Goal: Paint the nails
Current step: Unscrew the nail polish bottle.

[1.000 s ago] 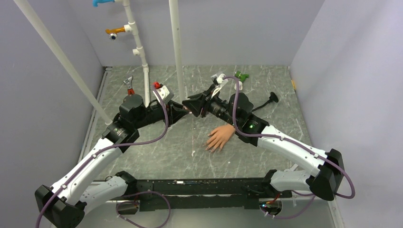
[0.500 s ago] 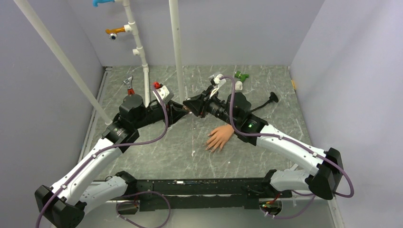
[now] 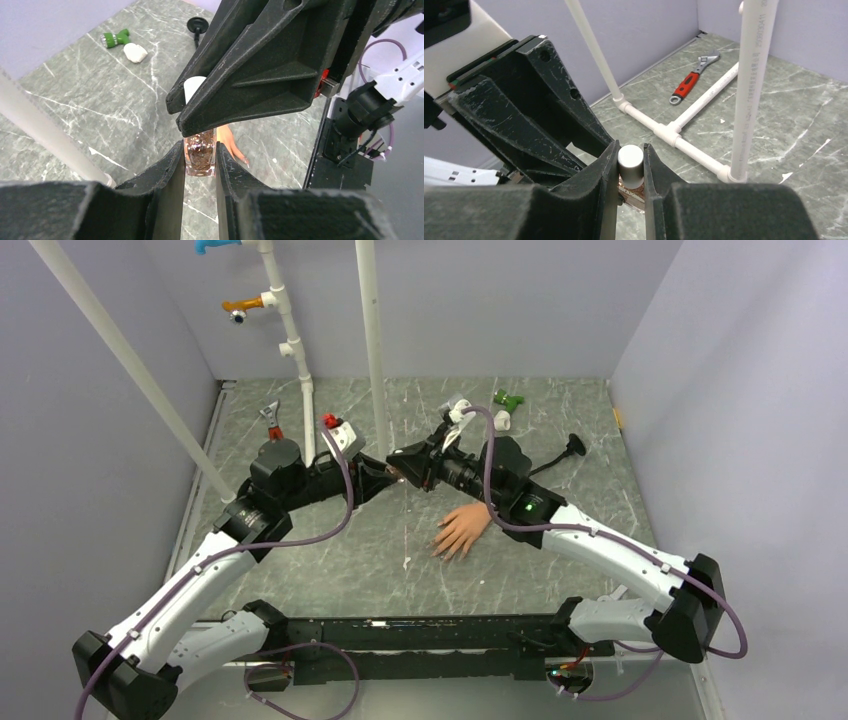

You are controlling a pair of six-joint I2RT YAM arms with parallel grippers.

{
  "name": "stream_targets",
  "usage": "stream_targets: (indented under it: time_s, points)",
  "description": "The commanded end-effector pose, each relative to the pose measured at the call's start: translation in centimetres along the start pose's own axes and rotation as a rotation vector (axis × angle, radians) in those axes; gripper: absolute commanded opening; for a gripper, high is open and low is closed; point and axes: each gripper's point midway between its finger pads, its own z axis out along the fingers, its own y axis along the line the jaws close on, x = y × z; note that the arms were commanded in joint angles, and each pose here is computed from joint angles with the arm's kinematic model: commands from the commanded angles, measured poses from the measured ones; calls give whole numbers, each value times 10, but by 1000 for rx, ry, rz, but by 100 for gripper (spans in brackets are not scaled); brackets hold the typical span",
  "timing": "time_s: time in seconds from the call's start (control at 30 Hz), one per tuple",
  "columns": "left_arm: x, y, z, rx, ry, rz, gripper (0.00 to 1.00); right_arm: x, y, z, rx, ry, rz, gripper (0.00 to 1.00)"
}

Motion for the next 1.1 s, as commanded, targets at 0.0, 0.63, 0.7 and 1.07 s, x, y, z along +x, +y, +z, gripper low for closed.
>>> stream_targets:
  time_s: [0.0,0.63,0.7,1.07]
  points:
    - [-28,-23,-7,111,-80,75,0,-19,27,-15,-138,-73,-74,0]
    - [-25,-65,-14,370,-64,106,0,3,71,-45,-451,-47,-180,0]
    - [-26,-61,-13,343,-67,103,0,3,68,-43,-430,-44,-170,14]
    - [-26,-22,-4,121,-81,72,0,-16,42,-29,-228,-85,-37,73]
